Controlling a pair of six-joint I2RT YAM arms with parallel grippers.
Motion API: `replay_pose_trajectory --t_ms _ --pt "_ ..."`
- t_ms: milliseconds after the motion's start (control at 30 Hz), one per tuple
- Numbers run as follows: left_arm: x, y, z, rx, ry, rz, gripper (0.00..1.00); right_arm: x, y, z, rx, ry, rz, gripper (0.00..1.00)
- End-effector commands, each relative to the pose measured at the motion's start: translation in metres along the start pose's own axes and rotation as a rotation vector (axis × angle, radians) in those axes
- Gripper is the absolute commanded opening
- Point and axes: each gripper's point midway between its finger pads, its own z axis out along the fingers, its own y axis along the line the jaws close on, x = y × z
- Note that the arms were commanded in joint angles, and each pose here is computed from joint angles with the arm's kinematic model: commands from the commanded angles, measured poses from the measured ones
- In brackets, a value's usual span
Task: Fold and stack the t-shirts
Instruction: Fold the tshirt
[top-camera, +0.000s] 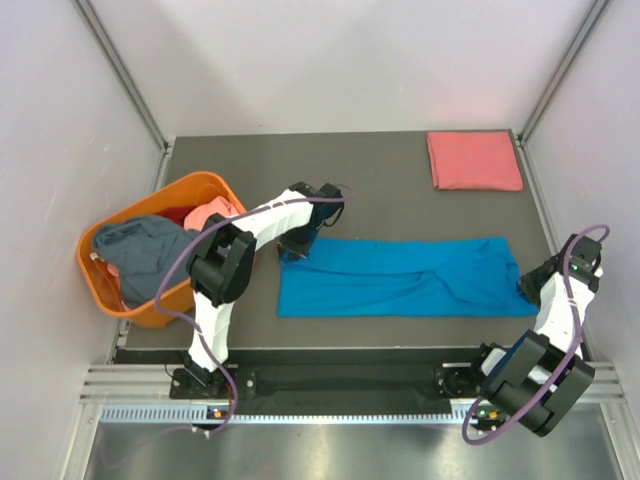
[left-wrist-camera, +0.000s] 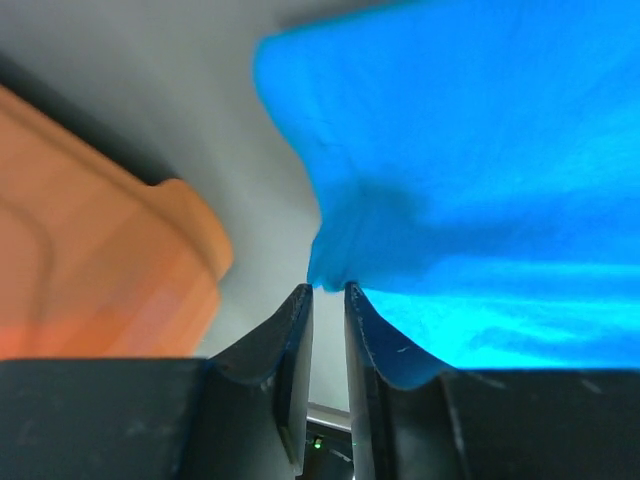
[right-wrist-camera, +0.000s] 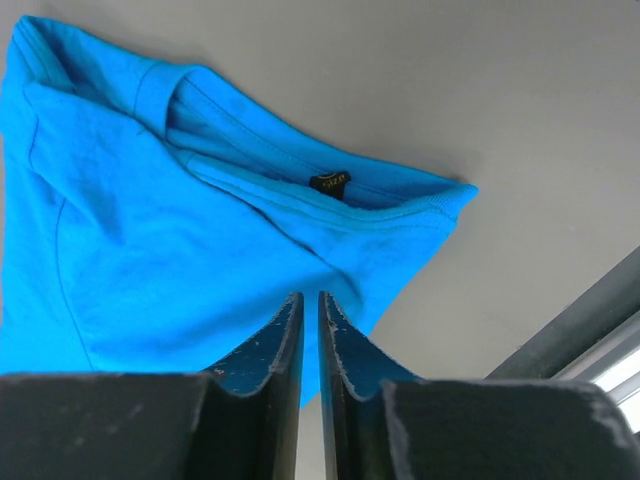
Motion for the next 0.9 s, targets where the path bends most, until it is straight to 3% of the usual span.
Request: replay_pose_trajectory --t_ms 0,200,367,533,733,867 --pt "-0.021 0.015 -0.036 -0.027 -0.085 -0.07 0.25 -0.019 0.002 -0.006 0.002 -0.054 0.012 0.14" --pt "-0.044 -0.016 -0.055 0.188 -0.171 -0.087 0.27 -0.03 0.007 -0.016 -0.002 -0.079 0.015 0.22" --pt "-0.039 -0.017 -0.038 0.157 -0.136 -0.082 0.27 -0.041 0.018 -0.028 -0.049 -0.129 0.018 0.23" --pt "-0.022 -0.029 -0.009 0.178 -0.099 -0.094 0.26 -0.037 0.063 -0.04 -0.24 -0.131 -0.04 0.21" --pt "-0.002 -0.036 0.016 0.163 -0.053 -0.096 0.26 0.018 0.1 -0.026 -0.258 0.022 -0.222 0.2" --pt "-0.015 -0.015 -0.004 0.104 -0.133 -0.12 0.27 0.043 0.106 -0.028 -0.227 0.027 -0.35 0.21"
